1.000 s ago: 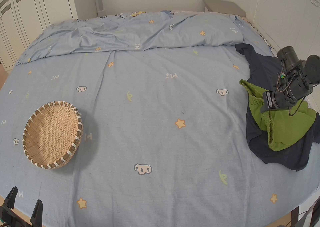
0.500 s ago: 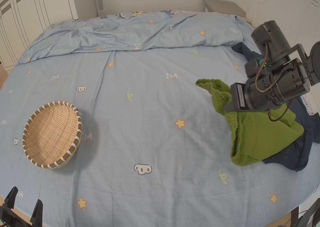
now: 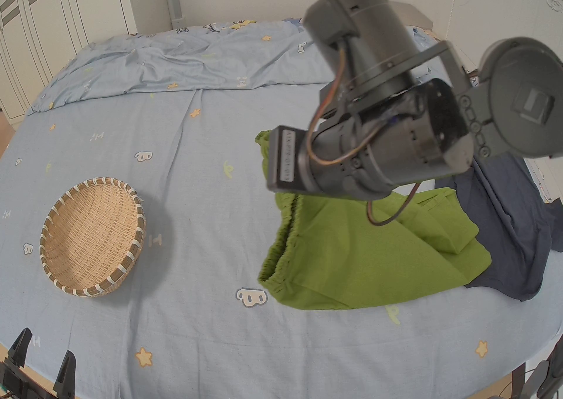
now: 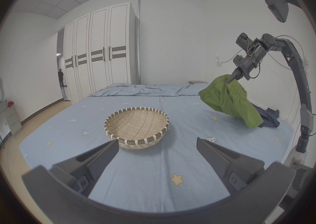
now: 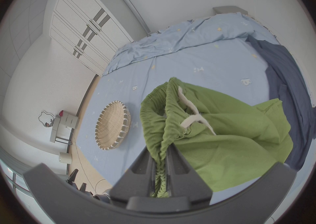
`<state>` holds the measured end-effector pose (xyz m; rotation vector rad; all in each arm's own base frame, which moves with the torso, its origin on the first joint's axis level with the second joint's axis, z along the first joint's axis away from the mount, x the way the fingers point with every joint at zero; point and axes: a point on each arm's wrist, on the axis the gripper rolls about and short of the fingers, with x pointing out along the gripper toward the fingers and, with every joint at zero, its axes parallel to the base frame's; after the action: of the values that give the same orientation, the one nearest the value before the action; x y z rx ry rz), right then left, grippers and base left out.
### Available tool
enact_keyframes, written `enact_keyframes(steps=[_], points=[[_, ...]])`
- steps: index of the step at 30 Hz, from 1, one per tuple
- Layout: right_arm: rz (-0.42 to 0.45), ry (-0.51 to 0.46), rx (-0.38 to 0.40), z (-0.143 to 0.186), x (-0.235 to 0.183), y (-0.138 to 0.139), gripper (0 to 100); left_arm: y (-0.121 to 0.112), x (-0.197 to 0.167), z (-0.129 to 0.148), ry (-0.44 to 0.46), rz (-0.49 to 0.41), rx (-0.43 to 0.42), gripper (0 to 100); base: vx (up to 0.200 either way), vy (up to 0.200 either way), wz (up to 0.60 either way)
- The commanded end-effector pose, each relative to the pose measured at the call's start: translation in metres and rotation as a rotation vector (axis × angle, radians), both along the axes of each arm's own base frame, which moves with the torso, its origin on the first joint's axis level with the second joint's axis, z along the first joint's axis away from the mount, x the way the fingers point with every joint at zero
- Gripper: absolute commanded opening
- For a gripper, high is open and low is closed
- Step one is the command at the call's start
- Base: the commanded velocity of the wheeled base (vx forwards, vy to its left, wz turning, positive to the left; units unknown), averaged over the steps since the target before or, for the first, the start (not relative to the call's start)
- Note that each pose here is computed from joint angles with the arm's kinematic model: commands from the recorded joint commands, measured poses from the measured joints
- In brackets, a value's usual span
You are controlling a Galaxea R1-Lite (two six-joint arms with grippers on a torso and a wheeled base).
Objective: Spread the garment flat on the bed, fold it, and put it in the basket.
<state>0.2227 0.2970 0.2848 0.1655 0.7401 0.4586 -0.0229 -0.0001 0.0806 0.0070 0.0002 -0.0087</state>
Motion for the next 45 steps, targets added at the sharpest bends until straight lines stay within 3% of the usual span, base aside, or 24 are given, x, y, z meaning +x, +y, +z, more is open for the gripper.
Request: enact_keyframes(steps=[1, 12, 13, 22, 25, 26, 29, 31, 33, 34, 37, 42, 45], points=[[0.024, 0.033, -0.041, -0.028, 0.005, 0.032, 0, 0.000, 0.000, -0.005, 0.000, 0.001, 0.001, 100, 0.000, 0.000, 0.00], [0.023, 0.052, -0.074, -0.051, 0.014, 0.045, 0, 0.000, 0.000, -0.005, 0.000, -0.004, 0.001, 100, 0.000, 0.000, 0.00], [0.027, 0.049, -0.075, -0.051, 0.014, 0.045, 100, 0.000, 0.000, -0.005, 0.000, -0.004, 0.001, 100, 0.000, 0.000, 0.00], [0.040, 0.087, -0.150, -0.078, 0.021, 0.056, 100, 0.000, -0.001, -0.002, -0.017, 0.020, 0.005, 100, 0.000, 0.000, 0.00], [0.037, 0.090, -0.151, -0.079, 0.022, 0.055, 100, 0.001, -0.018, 0.046, -0.183, 0.007, -0.043, 100, 0.000, 0.000, 0.00], [0.034, 0.091, -0.148, -0.078, 0.023, 0.054, 100, 0.001, -0.021, 0.061, -0.182, -0.005, -0.070, 100, 0.000, 0.000, 0.00], [0.025, 0.095, -0.131, -0.072, 0.024, 0.049, 100, 0.000, -0.013, 0.081, -0.073, -0.037, -0.083, 100, 0.000, 0.000, 0.00], [0.010, 0.070, -0.061, -0.036, 0.021, 0.023, 100, -0.002, 0.005, 0.098, 0.019, -0.135, -0.096, 100, 0.000, 0.000, 0.00], [0.012, 0.066, -0.044, -0.028, 0.019, 0.017, 100, -0.003, 0.009, 0.102, 0.039, -0.155, -0.102, 100, 0.000, 0.000, 0.00], [0.048, 0.101, 0.012, -0.009, 0.011, -0.013, 100, -0.005, 0.032, 0.119, 0.131, -0.235, -0.164, 100, 0.000, 0.000, 0.00], [0.093, 0.135, 0.093, 0.015, -0.007, -0.057, 100, -0.009, 0.064, 0.132, 0.268, -0.351, -0.252, 100, 0.000, 0.000, 0.00], [0.046, 0.160, 0.136, 0.018, -0.022, -0.116, 100, -0.027, 0.114, 0.122, 0.532, -0.528, -0.407, 100, 0.000, 0.000, 0.00], [-0.032, 0.125, 0.146, 0.000, -0.020, -0.143, 100, -0.042, 0.143, 0.108, 0.639, -0.568, -0.443, 100, 0.000, 0.000, 0.00]])
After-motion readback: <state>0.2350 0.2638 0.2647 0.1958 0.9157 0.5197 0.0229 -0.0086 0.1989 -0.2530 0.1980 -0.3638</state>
